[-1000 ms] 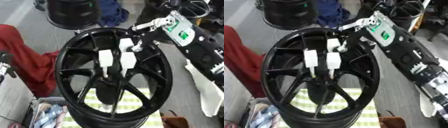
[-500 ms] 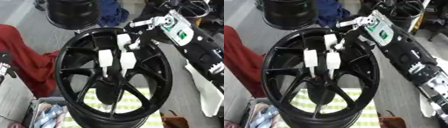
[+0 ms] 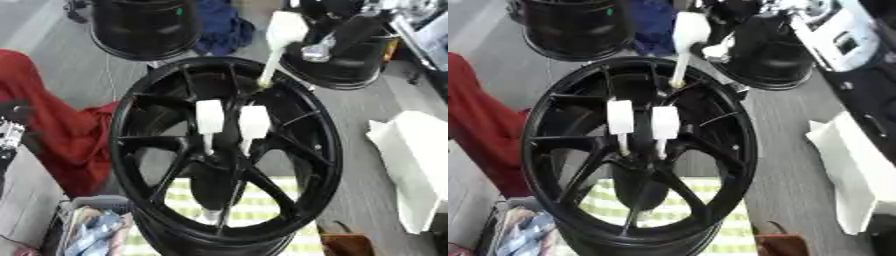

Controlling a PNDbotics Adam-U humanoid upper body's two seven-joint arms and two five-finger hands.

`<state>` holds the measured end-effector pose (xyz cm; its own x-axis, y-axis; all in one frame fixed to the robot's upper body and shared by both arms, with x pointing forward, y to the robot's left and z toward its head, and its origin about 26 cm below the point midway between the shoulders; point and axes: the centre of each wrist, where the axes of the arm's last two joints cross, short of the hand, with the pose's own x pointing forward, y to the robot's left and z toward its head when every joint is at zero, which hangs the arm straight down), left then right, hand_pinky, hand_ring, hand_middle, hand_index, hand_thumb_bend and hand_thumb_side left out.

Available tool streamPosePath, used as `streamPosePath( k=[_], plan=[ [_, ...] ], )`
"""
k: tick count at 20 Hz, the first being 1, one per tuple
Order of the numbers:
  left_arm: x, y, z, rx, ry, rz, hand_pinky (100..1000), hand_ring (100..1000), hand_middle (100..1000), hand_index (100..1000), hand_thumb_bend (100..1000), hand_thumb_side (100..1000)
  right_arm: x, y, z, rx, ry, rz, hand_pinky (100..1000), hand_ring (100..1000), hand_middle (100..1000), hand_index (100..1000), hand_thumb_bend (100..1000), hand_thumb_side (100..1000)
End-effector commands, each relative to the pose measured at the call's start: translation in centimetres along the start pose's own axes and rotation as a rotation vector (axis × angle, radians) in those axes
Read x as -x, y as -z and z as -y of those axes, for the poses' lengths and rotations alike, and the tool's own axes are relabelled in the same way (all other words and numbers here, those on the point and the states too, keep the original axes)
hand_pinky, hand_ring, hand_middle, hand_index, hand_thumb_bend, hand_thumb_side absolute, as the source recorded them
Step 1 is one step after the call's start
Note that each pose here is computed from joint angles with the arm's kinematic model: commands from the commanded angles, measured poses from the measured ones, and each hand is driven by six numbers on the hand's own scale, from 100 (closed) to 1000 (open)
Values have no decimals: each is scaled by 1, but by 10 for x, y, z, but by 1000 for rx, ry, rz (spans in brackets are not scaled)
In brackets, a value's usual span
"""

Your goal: Pull the pin out of the wheel hub.

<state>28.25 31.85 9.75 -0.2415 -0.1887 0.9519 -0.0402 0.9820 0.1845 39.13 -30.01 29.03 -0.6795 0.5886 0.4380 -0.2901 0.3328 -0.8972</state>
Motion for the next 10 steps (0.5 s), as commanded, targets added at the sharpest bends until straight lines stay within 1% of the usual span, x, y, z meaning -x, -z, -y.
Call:
streamPosePath(
  k=[1,2,4,6,7,8,9,10],
  plan=[
    [-5,1,-7,-22,24,16,711,350,718,822,300,534,-9,-64,31,272,-76,-66,517,465,518,654,153,328],
    [-5,1,-7,-27,24,15,711,348,718,822,300,534,-1,-83,25,341,-84,-123,517,464,518,656,151,328],
    [-5,0,-8,-37,23,15,711,342,718,822,301,534,21,-117,-1,480,-60,-251,526,462,519,665,156,341],
    [-5,0,-9,-44,22,13,711,340,718,822,301,534,47,-149,-43,600,10,-397,615,519,589,777,208,407],
    [-4,0,-9,-47,20,13,711,339,718,822,301,534,60,-165,-69,636,48,-487,690,599,693,895,254,464],
    [-4,0,-8,-48,19,13,711,336,718,822,300,534,69,-178,-92,660,72,-570,759,695,783,960,279,512],
    [-4,0,-8,-49,16,12,711,335,718,822,301,534,78,-192,-118,697,103,-673,788,747,827,987,282,531],
    [-4,0,-8,-50,15,12,711,331,718,822,300,534,84,-202,-141,746,124,-757,815,772,851,991,289,538]
  ],
)
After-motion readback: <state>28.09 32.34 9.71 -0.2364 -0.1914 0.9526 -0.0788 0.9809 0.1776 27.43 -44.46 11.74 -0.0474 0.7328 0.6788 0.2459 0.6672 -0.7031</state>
